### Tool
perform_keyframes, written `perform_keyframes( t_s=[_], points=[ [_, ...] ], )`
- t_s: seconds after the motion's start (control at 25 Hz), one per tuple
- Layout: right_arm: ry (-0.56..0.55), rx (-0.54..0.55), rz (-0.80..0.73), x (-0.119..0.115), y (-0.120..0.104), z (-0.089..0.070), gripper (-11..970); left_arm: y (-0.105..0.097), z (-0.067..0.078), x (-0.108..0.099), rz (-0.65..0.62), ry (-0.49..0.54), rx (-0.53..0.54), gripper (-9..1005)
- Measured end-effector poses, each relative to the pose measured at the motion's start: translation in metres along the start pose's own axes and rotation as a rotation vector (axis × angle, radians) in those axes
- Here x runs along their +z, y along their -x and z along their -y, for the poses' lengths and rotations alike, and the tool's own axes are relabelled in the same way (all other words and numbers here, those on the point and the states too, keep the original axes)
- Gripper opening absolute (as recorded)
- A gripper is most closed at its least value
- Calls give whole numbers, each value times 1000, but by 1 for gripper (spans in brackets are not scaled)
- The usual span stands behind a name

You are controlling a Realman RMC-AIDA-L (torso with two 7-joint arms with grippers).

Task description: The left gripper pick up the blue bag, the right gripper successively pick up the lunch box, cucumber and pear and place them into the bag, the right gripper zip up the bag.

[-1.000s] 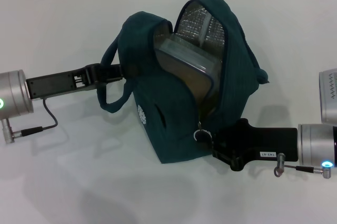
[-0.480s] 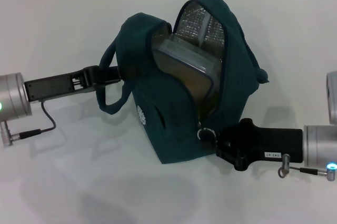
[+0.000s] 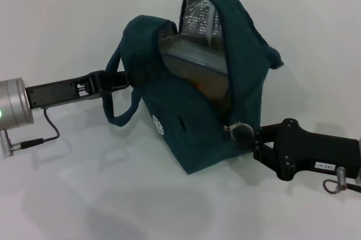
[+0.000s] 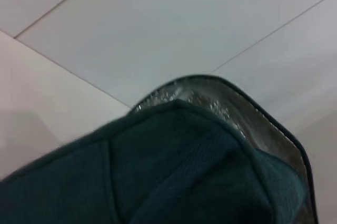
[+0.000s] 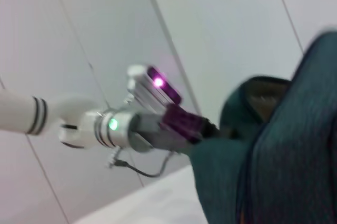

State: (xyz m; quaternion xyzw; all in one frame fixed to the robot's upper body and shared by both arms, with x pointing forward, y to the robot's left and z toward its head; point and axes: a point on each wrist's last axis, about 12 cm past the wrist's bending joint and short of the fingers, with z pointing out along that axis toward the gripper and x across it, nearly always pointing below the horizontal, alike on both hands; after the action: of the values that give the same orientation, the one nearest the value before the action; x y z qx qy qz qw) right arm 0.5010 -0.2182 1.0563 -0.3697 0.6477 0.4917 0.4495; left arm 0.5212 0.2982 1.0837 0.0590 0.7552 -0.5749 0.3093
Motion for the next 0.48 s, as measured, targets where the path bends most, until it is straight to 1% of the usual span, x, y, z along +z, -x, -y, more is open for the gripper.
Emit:
perform_keyframes(
  t_s=[0.24,0.32,0.48],
  points=[
    [14,-14,3,1,4,1,6,-1,0,1,-4,-1,1,74],
    [11,-1,-11,2,3,3,6,-1,0,1,-3,-1,0,78],
    [19,60,-79,2,0,7,7,-1,0,1,-2,-1,1,87]
  ],
)
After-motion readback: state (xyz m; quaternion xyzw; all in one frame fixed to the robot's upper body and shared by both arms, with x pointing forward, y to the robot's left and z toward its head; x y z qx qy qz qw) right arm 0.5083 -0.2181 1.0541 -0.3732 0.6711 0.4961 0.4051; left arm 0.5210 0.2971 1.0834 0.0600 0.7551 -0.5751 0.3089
